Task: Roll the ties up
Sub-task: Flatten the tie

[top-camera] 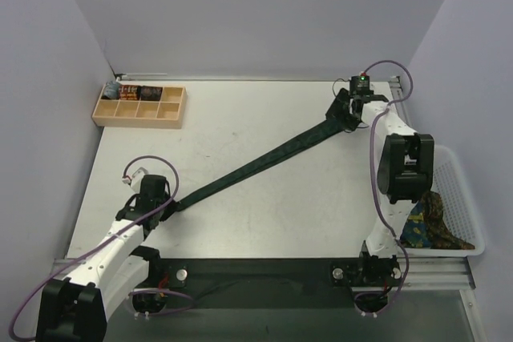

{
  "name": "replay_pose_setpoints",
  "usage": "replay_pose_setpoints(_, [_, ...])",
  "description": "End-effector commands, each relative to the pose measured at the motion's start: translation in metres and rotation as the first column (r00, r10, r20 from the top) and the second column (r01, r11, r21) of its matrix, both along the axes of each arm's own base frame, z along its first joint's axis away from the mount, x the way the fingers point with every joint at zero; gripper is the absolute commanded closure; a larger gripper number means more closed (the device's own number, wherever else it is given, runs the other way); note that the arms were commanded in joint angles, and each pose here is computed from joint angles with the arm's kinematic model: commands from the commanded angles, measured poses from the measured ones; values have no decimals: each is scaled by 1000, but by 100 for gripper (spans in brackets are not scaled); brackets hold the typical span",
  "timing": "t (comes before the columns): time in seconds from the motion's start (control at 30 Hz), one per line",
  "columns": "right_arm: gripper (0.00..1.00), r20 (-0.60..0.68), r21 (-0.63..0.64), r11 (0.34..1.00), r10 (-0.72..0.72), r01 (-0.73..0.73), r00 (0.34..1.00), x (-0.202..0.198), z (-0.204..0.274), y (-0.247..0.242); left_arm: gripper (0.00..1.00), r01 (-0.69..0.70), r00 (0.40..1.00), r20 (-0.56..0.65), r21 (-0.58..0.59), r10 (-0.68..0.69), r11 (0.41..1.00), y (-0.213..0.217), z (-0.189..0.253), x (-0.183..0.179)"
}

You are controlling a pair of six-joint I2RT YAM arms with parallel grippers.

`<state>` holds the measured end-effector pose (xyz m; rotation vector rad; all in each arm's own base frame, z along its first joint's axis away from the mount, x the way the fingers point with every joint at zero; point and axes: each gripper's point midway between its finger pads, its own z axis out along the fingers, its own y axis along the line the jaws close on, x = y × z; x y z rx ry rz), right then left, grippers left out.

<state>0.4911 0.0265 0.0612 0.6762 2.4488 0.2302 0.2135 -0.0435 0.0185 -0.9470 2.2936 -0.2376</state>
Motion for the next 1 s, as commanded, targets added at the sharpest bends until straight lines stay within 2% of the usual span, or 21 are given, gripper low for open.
replay_pose_setpoints(0.0, [45, 96, 0, 983, 185, -186, 978, -23, 54, 67, 100, -35, 999, -29, 14, 36, 999, 7, -7, -8])
replay_pose_setpoints(0.13, [47, 187, 114, 896, 405, -429, 895, -63, 58, 163, 100, -4, 1000, 21, -50, 5, 999, -6, -4, 2])
replay_pose_setpoints(0.2, [48, 274, 180, 803, 515, -569, 813, -81, 69, 218, 100, 5, 999, 40, -80, -1, 997, -12, -2, 9])
replay_pose_setpoints(0.33, [48, 316, 259, 671, 621, -695, 717, -117, 66, 286, 100, 59, 995, 84, -161, -46, 985, -37, 7, 31])
replay_pose_setpoints(0.57, [50, 344, 348, 527, 697, -775, 629, -160, 53, 353, 100, 58, 996, 74, -237, -41, 970, -54, 3, 43])
replay_pose_setpoints(0.73, [63, 369, 395, 435, 732, -809, 574, -182, 39, 392, 100, 26, 996, 85, -205, -8, 979, -42, 1, 33])
replay_pose_setpoints(0.77, [71, 370, 404, 418, 739, -814, 563, -187, 38, 400, 100, 28, 997, 78, -198, -12, 980, -42, -1, 32])
replay_pose_setpoints(0.87, [82, 376, 433, 370, 755, -822, 538, -195, 31, 420, 100, 21, 998, 57, -193, -10, 981, -40, -7, 27])
replay_pose_setpoints(0.97, [87, 401, 450, 302, 773, -841, 492, -210, 28, 438, 100, 2, 999, 47, -196, 8, 981, -38, -9, 24])
